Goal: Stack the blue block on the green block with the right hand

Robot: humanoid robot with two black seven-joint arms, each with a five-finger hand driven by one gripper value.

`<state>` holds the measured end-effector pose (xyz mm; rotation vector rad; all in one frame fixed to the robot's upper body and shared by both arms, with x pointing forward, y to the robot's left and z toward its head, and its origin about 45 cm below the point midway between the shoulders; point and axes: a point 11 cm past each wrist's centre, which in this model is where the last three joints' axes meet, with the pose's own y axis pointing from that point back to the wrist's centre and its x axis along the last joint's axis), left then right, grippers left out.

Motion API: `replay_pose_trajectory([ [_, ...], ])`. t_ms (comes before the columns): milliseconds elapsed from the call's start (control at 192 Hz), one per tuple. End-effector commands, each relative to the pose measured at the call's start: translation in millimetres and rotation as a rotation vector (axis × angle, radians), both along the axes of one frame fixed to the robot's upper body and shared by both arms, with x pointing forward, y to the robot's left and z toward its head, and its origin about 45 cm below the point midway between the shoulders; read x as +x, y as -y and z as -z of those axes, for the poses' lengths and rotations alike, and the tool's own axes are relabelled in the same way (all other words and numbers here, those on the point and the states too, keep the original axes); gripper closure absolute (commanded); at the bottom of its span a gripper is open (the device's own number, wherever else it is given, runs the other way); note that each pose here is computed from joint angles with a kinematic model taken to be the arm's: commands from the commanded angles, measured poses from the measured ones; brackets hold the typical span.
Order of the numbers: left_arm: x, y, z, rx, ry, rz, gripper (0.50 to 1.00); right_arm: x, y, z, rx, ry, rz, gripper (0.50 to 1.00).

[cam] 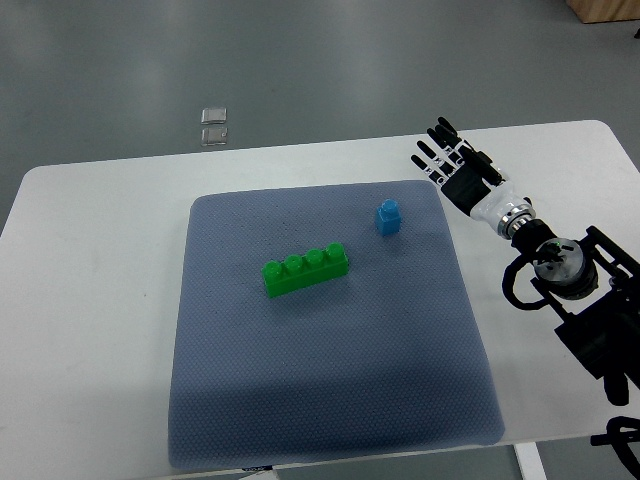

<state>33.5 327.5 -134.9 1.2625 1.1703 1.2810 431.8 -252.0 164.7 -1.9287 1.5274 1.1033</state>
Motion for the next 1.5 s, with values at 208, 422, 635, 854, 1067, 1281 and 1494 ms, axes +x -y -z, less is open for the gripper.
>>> replay_pose_trajectory([
  [208,-0.6,0,0,0.0,-0.006,-0.001,0.5,0.5,0,-1,-0.001,0.002,0.0,0.576],
  [422,-0.6,0,0,0.0,-0.006,-0.001,0.5,0.3,0,-1,-0.002,0.001,-0.001,0.576],
  [635,-0.6,0,0,0.0,-0.005,0.001,0.5,-0.1,-3,1,-0.012,-0.001,-0.014,0.576],
  [854,-0.5,1,0,-0.001,-0.005,0.002,0.5,4.2,-10,-6,-0.075,0.022,-0.058,0.576],
  [1067,-0.6,1,0,-0.001,-0.005,0.004,0.5,22.0,-22,-40,-0.25,0.121,-0.187,0.576],
  [1281,-0.5,1,0,-0.001,-0.005,0.002,0.5,35.9,-34,-72,-0.613,0.195,-0.437,0.576],
  [1494,0.7,7,0,-0.023,-0.003,0.007,0.5,44.4,-45,-129,-1.218,0.332,-0.788,0.576],
])
